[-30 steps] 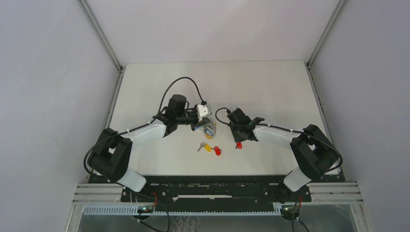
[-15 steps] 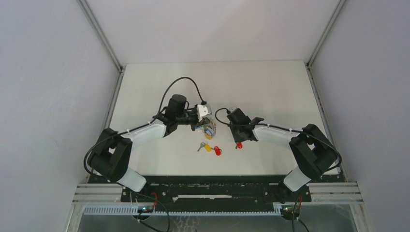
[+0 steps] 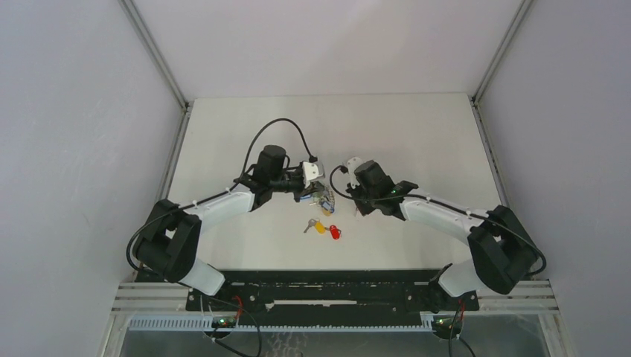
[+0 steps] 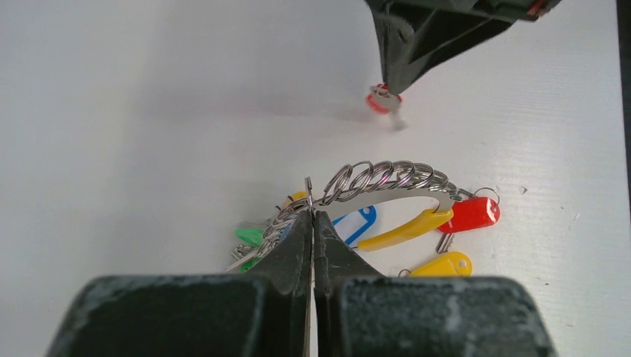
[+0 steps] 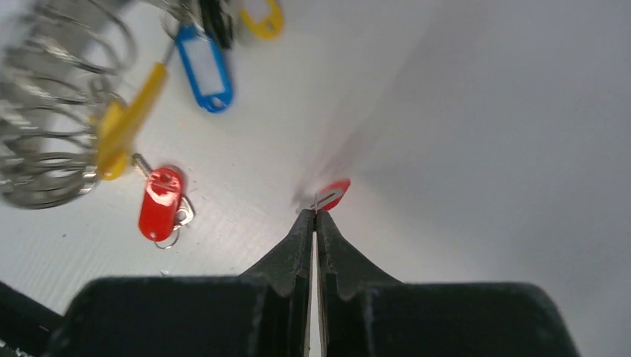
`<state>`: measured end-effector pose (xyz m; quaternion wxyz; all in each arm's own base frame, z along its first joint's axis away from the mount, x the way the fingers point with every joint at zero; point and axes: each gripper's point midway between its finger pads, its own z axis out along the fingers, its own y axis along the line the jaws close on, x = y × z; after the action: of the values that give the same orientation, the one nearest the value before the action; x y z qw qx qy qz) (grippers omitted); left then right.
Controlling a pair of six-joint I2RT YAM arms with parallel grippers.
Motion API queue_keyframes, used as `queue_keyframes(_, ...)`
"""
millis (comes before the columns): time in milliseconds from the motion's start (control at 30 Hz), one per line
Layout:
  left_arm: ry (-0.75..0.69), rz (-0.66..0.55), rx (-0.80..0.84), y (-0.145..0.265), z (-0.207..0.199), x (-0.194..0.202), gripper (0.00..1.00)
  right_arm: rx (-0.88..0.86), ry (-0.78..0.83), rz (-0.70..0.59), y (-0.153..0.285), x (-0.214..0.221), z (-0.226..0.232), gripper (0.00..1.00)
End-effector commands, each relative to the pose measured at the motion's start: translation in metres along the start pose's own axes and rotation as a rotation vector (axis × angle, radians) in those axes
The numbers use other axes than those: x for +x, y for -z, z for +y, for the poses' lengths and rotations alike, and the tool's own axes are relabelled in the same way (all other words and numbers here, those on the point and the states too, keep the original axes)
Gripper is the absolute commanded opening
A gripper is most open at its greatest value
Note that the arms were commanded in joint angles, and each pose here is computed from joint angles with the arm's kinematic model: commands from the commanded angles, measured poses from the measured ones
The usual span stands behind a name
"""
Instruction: Put the keys on the keyring
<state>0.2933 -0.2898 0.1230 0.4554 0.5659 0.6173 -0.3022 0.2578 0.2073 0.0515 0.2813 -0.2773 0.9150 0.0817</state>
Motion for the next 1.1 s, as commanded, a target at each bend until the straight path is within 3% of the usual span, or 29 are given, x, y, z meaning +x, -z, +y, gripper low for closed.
queue_keyframes(0,-0.056,-0.066,0.042,0.005,-0.010,-0.015,0.00,-0.114,0.214,-0.226,0.020,-0.048,0.013,0.00)
queue_keyframes(567,-0.048,-0.069,0.101,-0.003,-0.016,-0.009,0.00,-0.425,0.697,-0.571,0.045,-0.088,0.036,0.00)
queue_keyframes(1067,-0.034,-0.066,0.158,-0.013,-0.024,-0.005,0.00,-0.485,0.939,-0.640,0.040,-0.084,0.044,0.00)
